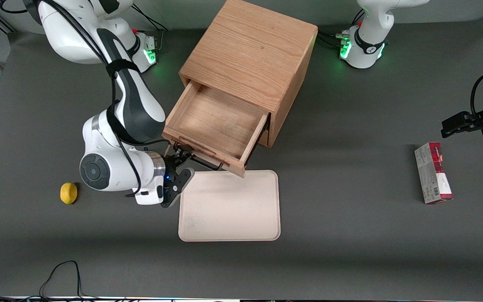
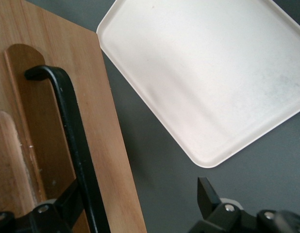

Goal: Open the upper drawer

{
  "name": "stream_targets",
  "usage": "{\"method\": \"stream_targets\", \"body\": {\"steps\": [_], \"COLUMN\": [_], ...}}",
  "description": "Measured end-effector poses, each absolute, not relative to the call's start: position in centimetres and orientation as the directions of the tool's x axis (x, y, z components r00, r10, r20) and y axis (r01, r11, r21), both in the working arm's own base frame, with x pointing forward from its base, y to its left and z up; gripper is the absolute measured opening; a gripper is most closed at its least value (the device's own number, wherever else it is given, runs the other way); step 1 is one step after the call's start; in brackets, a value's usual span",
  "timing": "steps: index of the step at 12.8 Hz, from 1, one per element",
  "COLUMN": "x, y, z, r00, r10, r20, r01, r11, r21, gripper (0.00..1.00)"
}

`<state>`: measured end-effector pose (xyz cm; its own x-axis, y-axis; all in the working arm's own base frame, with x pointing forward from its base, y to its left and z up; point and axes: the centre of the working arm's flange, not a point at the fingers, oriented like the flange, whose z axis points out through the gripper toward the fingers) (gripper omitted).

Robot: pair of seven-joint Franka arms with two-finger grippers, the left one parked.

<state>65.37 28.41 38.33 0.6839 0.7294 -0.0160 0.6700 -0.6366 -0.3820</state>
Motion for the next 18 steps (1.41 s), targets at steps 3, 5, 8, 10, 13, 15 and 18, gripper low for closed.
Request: {"method": "stream_targets", "body": {"steps": [3,5,8,10,13,15,18], "x": [65.8,66.2,66.7,66.8,67.3,67.8,68.7], "y": [27.5,26.9,26.3,26.3,25.6,24.7,23.2], "z": [38.4,38.4,38.5,38.6,38.6,38.8,39.9], "r00": [0.694,0.702,0.712,0.715,0.725,0.737,0.752], "r10": [0.720,0.712,0.702,0.699,0.688,0.676,0.657], "r20": [-0.013,-0.011,0.003,0.011,0.024,0.034,0.057], "r01": [0.663,0.656,0.652,0.653,0.648,0.641,0.633], "r11": [-0.645,-0.652,-0.660,-0.662,-0.671,-0.681,-0.694], "r21": [-0.381,-0.380,-0.373,-0.369,-0.360,-0.354,-0.343], "gripper": [1.00,1.00,1.00,1.00,1.00,1.00,1.00]}}
